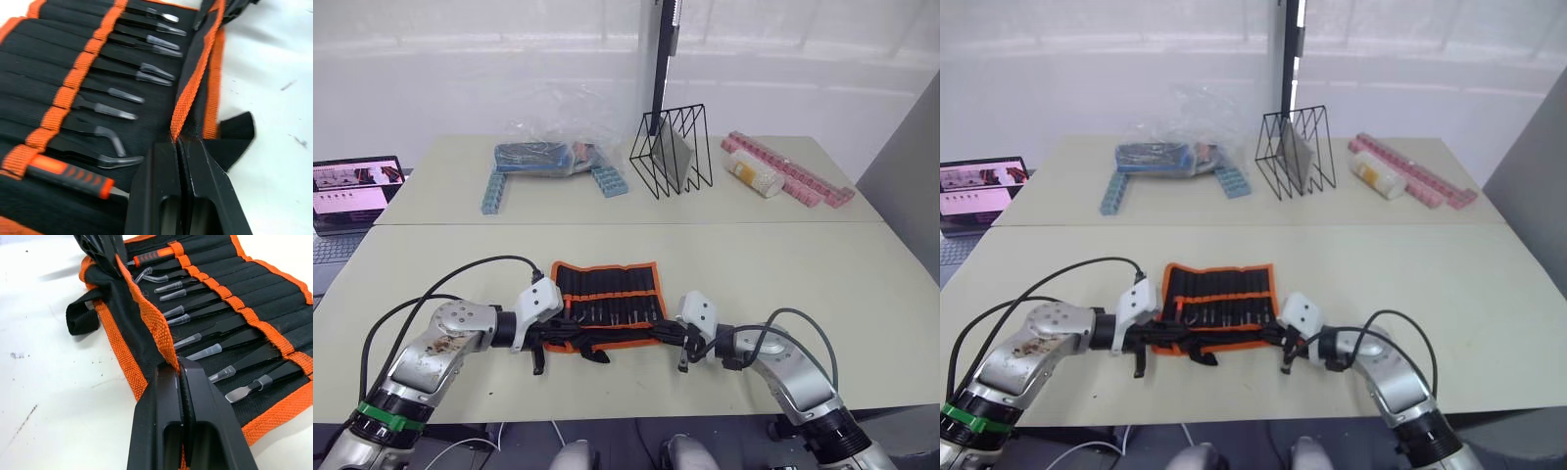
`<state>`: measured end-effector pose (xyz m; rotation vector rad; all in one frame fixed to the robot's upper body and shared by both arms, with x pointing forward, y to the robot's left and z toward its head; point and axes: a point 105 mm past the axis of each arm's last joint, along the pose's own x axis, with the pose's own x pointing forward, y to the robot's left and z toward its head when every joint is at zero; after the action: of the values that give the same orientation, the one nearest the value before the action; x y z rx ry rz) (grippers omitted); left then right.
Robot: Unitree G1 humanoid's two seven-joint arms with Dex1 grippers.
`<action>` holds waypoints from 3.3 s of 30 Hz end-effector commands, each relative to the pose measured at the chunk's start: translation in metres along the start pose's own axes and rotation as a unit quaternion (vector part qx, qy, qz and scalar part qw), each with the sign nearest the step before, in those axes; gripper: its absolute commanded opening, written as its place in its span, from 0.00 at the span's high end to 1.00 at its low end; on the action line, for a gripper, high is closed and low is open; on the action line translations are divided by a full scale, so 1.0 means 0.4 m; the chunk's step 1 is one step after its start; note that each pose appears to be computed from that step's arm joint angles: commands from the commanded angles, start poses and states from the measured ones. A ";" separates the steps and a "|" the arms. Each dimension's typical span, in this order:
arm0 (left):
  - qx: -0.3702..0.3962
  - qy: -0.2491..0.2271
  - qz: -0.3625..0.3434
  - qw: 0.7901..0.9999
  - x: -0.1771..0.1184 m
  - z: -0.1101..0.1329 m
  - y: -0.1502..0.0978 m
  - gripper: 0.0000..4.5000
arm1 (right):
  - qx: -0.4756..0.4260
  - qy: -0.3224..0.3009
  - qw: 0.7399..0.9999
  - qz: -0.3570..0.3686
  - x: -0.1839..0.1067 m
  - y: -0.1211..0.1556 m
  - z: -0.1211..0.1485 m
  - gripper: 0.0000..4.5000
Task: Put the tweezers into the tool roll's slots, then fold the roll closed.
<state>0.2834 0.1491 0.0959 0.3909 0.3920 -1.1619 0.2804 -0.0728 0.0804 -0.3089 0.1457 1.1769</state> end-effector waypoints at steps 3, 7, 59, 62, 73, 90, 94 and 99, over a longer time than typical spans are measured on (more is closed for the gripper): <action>0.019 0.023 0.032 0.999 -0.007 -0.008 0.038 1.00 | -0.004 0.006 0.999 -0.053 -0.029 -0.040 0.003 0.87; 0.021 0.022 0.033 0.999 -0.001 -0.004 0.041 1.00 | 0.007 -0.007 0.997 -0.073 -0.035 -0.052 0.017 0.58; -0.105 -0.189 0.101 0.971 -0.070 0.105 -0.098 0.40 | 0.019 0.053 0.995 0.077 0.122 0.047 -0.025 1.00; -0.130 -0.193 0.138 0.963 -0.044 0.080 -0.111 0.62 | 0.021 0.056 0.995 0.078 0.120 0.049 -0.028 1.00; -0.121 -0.105 0.254 0.954 0.066 -0.036 -0.083 1.00 | 0.013 0.077 0.994 0.081 0.110 0.046 -0.042 1.00; -0.150 -0.060 0.298 0.941 -0.019 -0.116 -0.075 1.00 | 0.019 0.122 0.992 0.020 0.069 0.014 -0.096 1.00; -0.143 -0.061 0.290 0.944 -0.008 -0.108 -0.074 1.00 | 0.022 0.120 0.992 0.021 0.065 0.019 -0.097 1.00; -0.140 -0.060 0.272 0.950 0.017 -0.100 -0.085 1.00 | 0.032 0.054 0.998 0.018 0.066 0.021 -0.038 1.00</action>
<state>0.2532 0.1541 0.0644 0.1578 0.2647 -0.5650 0.2878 -0.0454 0.0662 -0.3623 0.2340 1.2021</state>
